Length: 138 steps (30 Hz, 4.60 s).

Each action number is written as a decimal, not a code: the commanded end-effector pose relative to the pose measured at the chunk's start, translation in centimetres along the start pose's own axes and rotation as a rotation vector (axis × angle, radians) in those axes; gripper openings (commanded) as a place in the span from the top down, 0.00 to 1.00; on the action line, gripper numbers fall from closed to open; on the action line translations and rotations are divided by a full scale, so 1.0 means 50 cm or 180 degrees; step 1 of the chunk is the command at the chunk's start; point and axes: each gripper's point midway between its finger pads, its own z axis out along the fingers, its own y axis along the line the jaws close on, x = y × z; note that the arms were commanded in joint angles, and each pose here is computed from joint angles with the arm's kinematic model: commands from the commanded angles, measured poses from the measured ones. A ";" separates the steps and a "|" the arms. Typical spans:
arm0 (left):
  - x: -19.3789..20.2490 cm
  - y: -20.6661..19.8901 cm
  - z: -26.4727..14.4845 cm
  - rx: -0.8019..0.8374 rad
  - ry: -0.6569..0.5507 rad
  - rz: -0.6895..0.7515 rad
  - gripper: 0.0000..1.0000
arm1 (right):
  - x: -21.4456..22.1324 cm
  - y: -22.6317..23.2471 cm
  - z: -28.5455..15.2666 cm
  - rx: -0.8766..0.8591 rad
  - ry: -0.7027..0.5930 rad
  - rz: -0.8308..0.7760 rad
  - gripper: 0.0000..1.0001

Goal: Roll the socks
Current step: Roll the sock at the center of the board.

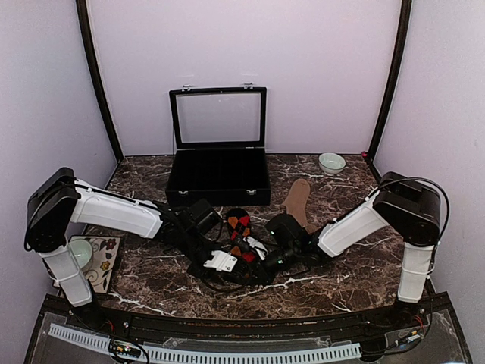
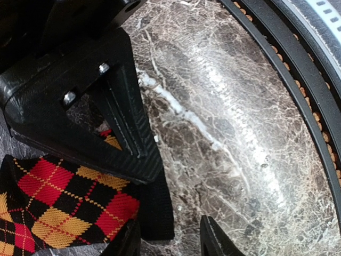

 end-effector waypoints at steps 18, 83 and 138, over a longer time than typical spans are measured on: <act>0.037 -0.022 0.037 0.0077 0.0140 -0.0158 0.89 | 0.069 -0.037 -0.020 0.0240 0.0168 0.0256 0.88; 0.097 -0.030 0.058 0.1595 0.0419 -0.2334 0.96 | 0.014 0.012 0.005 0.1308 -0.0432 -0.2265 0.74; 0.015 -0.002 -0.033 0.0000 0.0114 -0.0293 0.50 | 0.150 -0.100 0.010 0.0311 0.0766 0.1194 1.00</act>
